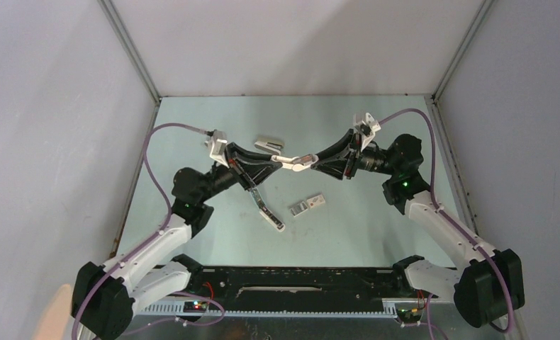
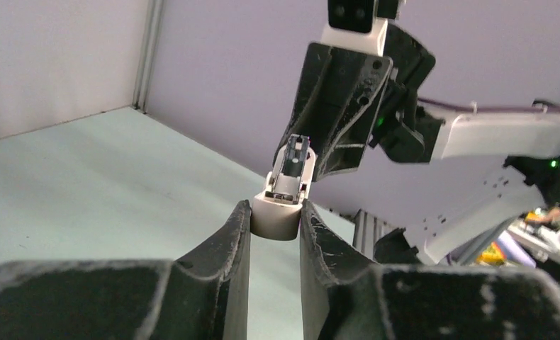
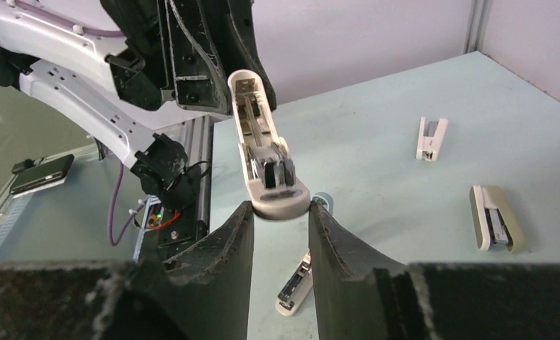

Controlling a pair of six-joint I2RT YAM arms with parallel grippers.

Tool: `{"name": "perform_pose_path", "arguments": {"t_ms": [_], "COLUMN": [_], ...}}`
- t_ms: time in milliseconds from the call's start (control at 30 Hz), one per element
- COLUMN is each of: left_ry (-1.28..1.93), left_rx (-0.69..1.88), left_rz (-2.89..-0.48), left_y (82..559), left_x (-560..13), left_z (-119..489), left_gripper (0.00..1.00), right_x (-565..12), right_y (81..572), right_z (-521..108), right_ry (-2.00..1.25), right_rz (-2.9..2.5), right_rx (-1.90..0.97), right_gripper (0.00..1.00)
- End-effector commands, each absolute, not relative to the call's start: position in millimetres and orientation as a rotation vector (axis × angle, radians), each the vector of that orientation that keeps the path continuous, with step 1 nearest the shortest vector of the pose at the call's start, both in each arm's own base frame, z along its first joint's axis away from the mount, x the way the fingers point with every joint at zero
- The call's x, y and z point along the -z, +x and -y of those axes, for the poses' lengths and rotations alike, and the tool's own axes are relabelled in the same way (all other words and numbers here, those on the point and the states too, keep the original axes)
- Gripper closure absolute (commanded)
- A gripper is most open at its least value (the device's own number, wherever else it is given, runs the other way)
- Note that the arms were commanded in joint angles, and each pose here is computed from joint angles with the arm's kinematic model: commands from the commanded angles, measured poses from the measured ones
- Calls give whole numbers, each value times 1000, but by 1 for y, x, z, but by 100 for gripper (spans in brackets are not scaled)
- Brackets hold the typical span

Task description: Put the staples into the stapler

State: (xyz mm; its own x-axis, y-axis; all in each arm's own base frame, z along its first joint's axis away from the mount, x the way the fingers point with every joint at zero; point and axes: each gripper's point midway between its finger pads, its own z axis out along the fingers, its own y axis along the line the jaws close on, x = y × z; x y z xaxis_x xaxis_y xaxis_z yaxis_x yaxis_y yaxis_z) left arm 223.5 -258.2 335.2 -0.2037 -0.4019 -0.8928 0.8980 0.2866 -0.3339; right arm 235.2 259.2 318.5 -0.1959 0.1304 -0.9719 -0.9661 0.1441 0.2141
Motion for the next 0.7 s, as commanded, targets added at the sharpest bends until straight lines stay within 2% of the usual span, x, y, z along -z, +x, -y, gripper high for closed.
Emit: {"name": "perform_pose_path", "arguments": {"t_ms": [0, 367, 533, 667], "left_ry": [246, 345, 590, 714], "left_rx": [1278, 1299, 1104, 1022], "left_rz": [-1058, -1102, -1261, -1219], "left_y": [234, 227, 239, 240], "left_x": [-379, -366, -342, -337], "left_z": [222, 235, 250, 253], "left_gripper": [100, 100, 100, 100], "right_x": [-346, -338, -331, -333], "right_y": [235, 235, 236, 235], "right_z": [-247, -252, -251, -248], "right_ry": [-833, -849, -883, -860], "right_rz": [-1191, -1223, -1299, -1323], "right_rx": [-1227, -1276, -1242, -1178], "right_gripper": [100, 98, 70, 49]}}
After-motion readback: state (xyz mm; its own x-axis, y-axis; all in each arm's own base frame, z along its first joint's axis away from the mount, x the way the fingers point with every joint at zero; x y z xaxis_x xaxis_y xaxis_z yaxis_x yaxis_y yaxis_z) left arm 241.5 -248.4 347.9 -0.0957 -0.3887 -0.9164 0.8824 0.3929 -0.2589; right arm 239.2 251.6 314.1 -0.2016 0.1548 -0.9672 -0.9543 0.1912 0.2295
